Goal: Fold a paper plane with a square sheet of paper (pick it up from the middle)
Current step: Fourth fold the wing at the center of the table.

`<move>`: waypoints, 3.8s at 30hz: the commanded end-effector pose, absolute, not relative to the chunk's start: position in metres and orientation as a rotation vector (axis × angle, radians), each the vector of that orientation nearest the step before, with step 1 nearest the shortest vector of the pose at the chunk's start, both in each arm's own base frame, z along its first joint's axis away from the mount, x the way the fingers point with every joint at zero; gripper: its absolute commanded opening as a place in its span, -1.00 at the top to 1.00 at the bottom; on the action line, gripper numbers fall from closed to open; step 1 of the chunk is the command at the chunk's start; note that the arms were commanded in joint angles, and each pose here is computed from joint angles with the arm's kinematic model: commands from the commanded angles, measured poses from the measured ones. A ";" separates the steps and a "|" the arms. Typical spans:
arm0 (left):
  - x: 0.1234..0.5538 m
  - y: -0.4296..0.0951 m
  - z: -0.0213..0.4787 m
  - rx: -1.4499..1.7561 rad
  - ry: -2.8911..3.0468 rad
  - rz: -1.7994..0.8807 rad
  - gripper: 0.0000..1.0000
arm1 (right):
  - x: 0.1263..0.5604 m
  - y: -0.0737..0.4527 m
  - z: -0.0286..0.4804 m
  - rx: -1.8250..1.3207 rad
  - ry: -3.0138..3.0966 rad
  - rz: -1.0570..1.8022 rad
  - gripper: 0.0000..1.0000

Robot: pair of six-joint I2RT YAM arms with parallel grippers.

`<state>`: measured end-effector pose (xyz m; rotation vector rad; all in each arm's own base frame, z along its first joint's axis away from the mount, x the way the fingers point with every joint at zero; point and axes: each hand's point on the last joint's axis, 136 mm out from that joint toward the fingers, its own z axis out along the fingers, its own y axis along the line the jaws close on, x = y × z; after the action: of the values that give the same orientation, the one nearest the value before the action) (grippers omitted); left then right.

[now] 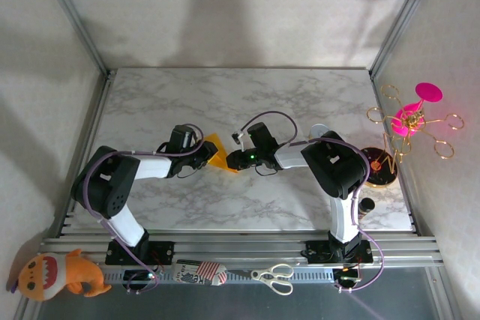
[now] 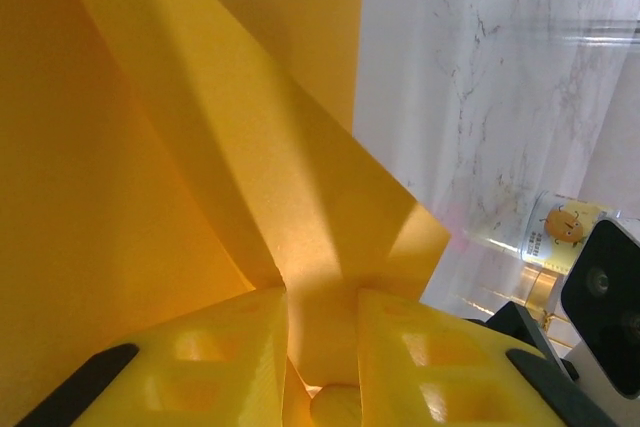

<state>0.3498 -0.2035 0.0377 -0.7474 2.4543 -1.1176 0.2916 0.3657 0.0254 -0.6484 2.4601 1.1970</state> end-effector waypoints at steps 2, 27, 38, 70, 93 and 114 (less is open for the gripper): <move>0.358 -0.210 0.044 -0.715 2.444 -1.154 0.51 | 0.276 0.355 -0.012 -0.624 2.617 1.144 0.69; 0.368 -0.210 0.071 -0.701 2.294 -1.278 0.67 | 0.275 0.339 -0.038 -0.507 2.788 1.101 0.85; 0.364 -0.216 0.051 -0.709 2.345 -1.304 0.75 | 0.281 0.325 -0.052 -0.434 2.869 0.941 0.79; 0.364 -0.206 0.027 -0.780 2.371 -1.244 0.77 | 0.272 0.326 -0.053 -0.435 2.916 0.983 0.77; 0.365 -0.210 0.040 -0.739 2.334 -1.321 0.70 | 0.272 0.318 -0.064 -0.430 2.948 0.907 0.80; 0.372 -0.218 0.036 -0.688 2.352 -1.326 0.67 | 0.271 0.316 -0.066 -0.437 2.949 0.894 0.75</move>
<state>0.3677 -0.2110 0.0304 -0.7447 2.3576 -1.3017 0.2969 0.3634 0.0175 -0.5269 2.6681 1.2162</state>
